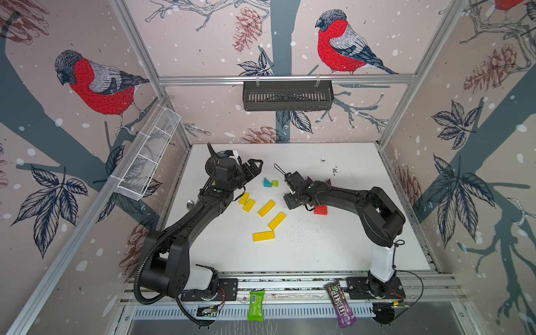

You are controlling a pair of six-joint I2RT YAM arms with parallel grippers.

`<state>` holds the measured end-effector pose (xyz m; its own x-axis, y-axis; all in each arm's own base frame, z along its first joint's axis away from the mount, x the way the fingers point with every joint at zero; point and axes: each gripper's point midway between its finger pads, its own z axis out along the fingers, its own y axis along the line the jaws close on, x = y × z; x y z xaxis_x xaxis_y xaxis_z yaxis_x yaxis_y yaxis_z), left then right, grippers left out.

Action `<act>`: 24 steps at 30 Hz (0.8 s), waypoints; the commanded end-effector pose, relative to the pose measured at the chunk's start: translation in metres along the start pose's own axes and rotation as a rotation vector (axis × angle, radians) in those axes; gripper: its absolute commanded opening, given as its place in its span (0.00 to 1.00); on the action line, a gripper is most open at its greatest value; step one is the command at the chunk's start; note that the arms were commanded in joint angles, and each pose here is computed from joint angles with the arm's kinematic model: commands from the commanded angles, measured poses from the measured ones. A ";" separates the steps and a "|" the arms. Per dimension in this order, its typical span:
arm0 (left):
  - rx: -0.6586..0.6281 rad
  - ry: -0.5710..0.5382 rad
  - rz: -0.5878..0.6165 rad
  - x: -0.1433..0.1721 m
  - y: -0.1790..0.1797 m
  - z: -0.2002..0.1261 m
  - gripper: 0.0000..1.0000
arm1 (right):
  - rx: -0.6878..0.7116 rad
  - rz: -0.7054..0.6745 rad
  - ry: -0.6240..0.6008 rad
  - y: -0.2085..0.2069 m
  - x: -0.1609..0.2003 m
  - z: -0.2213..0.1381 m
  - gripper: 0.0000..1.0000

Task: Assemble a carrot with building blocks
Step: Adjust the building block at the center of the board.

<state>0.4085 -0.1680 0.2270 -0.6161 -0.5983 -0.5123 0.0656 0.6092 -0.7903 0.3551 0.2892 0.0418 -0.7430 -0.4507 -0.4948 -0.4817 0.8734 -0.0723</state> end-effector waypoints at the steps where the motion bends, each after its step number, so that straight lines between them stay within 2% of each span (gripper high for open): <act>1: 0.025 -0.006 0.006 -0.003 -0.007 -0.001 0.87 | 0.033 0.009 0.009 -0.010 0.005 -0.005 0.78; 7: 0.028 -0.002 0.002 -0.002 -0.007 0.000 0.87 | 0.054 0.041 -0.006 -0.025 0.002 -0.012 0.74; 13: 0.026 -0.003 0.004 -0.002 -0.007 0.000 0.87 | -0.019 -0.011 -0.037 0.000 -0.012 -0.025 0.74; 24: 0.021 0.007 0.002 0.002 -0.006 0.001 0.86 | -0.057 -0.041 -0.039 0.013 -0.019 -0.022 0.77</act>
<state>0.4076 -0.1704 0.2266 -0.6204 -0.5946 -0.5114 0.0682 0.6087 -0.7904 0.3546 0.3005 0.0702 -0.7111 -0.4608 -0.5310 -0.5169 0.8546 -0.0495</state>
